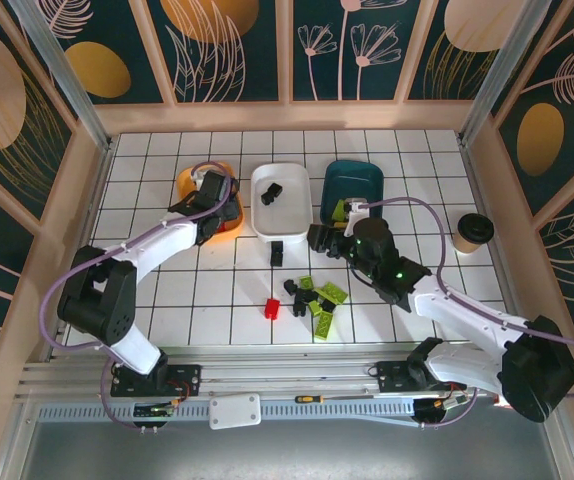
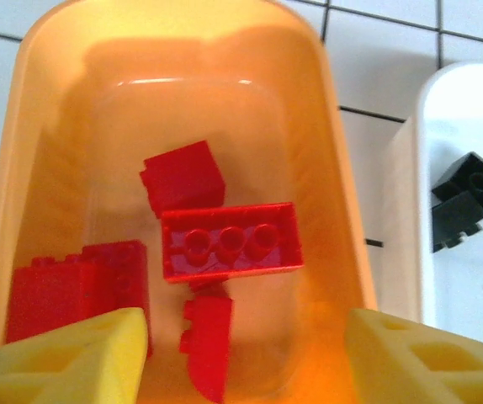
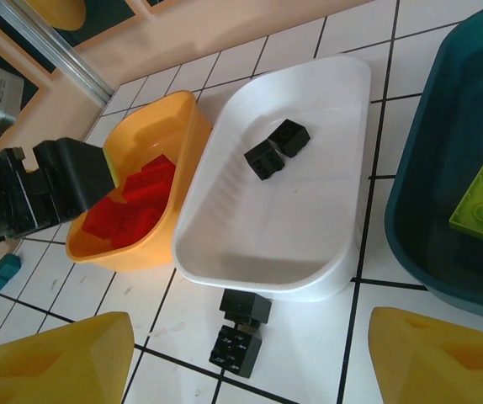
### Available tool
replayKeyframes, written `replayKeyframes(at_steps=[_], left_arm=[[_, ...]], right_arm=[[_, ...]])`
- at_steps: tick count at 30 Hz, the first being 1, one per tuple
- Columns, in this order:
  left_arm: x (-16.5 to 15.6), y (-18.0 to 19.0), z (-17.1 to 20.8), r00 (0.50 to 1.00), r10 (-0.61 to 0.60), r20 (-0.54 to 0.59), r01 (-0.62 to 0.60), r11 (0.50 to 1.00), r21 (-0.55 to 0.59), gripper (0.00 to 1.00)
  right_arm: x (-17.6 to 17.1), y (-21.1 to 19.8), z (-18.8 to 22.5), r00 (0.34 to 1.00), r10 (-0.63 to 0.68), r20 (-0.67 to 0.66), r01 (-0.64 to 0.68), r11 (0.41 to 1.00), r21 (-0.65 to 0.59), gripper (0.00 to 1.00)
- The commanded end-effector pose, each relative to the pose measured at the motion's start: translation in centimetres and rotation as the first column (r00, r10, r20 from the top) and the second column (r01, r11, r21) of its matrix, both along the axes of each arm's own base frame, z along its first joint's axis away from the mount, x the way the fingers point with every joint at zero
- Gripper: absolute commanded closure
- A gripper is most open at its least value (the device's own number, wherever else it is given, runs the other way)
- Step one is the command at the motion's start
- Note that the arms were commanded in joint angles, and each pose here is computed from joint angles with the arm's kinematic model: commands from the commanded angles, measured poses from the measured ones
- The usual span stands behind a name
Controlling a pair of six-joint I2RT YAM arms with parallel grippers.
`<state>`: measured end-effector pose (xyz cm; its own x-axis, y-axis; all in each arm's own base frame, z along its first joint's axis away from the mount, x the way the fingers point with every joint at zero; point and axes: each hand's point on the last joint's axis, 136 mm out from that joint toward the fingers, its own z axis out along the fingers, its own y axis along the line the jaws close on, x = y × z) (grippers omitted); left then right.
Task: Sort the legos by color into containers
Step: Place the lego in the container, then pick up the lego from the middle-left of the table.
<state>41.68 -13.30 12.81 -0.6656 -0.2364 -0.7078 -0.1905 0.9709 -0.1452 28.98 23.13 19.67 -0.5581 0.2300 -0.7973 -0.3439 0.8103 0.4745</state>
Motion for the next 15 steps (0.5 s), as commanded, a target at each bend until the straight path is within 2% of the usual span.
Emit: replayKeyframes(at_steps=[1, 4, 7, 15], left_arm=[[0.1, -1.0, 4.1, 0.996, -0.040, 0.082, 0.046, 0.996, -0.079, 0.28], [-2.0, -2.5, 5.9, 0.988, -0.099, 0.119, 0.112, 0.987, -0.111, 0.14], [-5.2, -5.2, 6.1, 0.975, -0.193, 0.115, 0.206, 0.971, -0.122, 0.08], [-15.7, -11.2, -0.6, 0.904, -0.423, -0.058, 0.407, 0.896, -0.178, 0.06]], right_arm=[[0.0, -1.0, 0.2, 1.000, -0.025, 0.013, 0.025, 1.000, -0.012, 0.26], [-0.2, -0.9, 0.0, 1.000, -0.018, 0.002, 0.018, 1.000, -0.009, 0.26], [-0.4, -1.0, -0.5, 1.000, -0.016, -0.016, 0.016, 1.000, -0.014, 0.26], [-0.8, -1.5, -1.6, 0.999, -0.035, -0.041, 0.034, 0.999, -0.022, 0.25]])
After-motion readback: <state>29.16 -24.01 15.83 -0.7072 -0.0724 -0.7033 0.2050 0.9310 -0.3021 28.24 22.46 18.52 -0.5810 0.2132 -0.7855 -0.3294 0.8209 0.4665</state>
